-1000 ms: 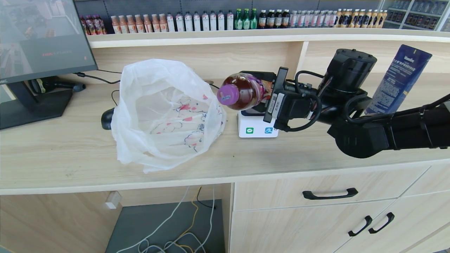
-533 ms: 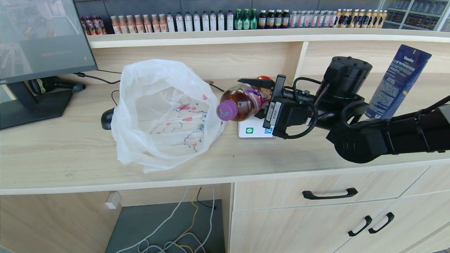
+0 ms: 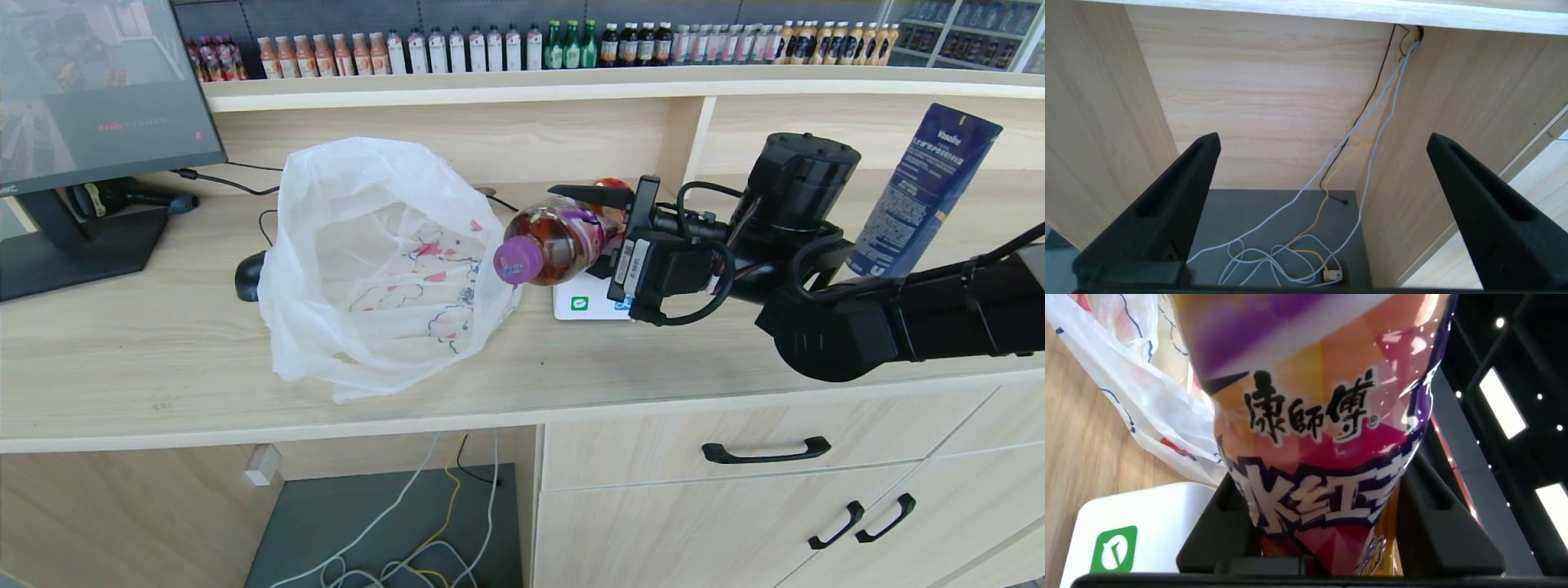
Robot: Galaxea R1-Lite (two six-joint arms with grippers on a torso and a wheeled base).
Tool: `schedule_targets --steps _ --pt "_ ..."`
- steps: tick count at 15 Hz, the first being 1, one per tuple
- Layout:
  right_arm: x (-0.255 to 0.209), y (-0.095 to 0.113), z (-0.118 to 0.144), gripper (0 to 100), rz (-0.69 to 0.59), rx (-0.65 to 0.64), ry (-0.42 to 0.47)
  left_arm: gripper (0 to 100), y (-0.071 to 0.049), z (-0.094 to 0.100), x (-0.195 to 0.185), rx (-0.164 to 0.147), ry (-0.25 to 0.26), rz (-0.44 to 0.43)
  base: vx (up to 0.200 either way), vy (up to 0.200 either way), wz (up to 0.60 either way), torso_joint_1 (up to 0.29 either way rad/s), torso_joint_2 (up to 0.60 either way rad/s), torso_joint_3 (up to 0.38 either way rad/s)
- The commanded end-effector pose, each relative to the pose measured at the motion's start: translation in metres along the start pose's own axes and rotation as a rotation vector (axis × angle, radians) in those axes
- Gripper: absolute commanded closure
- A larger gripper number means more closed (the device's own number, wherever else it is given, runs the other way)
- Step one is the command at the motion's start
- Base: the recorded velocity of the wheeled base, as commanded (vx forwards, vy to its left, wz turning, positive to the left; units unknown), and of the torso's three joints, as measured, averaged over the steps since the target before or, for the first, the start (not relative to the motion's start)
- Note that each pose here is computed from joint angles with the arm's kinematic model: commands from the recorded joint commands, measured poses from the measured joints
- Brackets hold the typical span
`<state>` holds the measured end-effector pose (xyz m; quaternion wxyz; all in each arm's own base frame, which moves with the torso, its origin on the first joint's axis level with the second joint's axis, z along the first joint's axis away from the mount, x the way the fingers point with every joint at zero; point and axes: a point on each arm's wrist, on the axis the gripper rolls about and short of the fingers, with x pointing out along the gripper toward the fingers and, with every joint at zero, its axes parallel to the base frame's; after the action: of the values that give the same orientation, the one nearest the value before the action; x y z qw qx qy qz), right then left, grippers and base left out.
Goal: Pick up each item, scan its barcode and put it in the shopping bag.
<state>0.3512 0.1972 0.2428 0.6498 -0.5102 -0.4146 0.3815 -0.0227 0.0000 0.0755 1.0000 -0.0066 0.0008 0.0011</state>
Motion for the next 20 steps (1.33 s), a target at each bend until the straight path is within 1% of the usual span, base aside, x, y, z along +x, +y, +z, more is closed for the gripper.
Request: schedule_targets --steps 1,8,11,14,16,17,18,19,20 --pt "0.0 0.0 0.001 100 -0.001 -0.001 -0.002 0 0.0 0.0 0.0 -0.001 0.0 -0.001 0.0 0.0 0.0 0.0 0.0 0.0" --pt "0.002 -0.002 0.002 100 -0.008 0.007 0.006 0 0.0 0.0 0.0 -0.001 0.0 0.001 0.0 0.0 0.0 0.0 0.0 0.0" --pt "0.004 -0.016 0.016 100 -0.051 0.002 0.013 0 0.0 0.0 0.0 -0.001 0.0 0.001 0.0 0.0 0.0 0.0 0.0 0.0" --pt "0.0 -0.028 0.024 100 -0.079 0.05 0.007 0 0.0 0.0 0.0 -0.001 0.0 0.001 0.0 0.0 0.0 0.0 0.0 0.0" --pt "-0.001 -0.032 0.028 100 -0.087 0.11 -0.001 0 0.0 0.0 0.0 -0.001 0.0 0.001 0.0 0.0 0.0 0.0 0.0 0.0" --pt "0.002 -0.034 0.032 100 -0.1 0.154 -0.02 0 0.0 0.0 0.0 -0.001 0.0 0.001 0.0 0.0 0.0 0.0 0.0 0.0" --pt "0.002 -0.034 0.032 100 -0.103 0.157 -0.023 0 0.0 0.0 0.0 -0.001 0.0 0.001 0.0 0.0 0.0 0.0 0.0 0.0" --pt "0.004 -0.038 0.037 100 -0.146 0.214 -0.059 0 0.0 0.0 0.0 -0.001 0.0 0.001 0.0 0.0 0.0 0.0 0.0 0.0" --pt "0.004 -0.042 0.04 100 -0.174 0.238 -0.074 0 0.0 0.0 0.0 -0.001 0.0 0.001 0.0 0.0 0.0 0.0 0.0 0.0"
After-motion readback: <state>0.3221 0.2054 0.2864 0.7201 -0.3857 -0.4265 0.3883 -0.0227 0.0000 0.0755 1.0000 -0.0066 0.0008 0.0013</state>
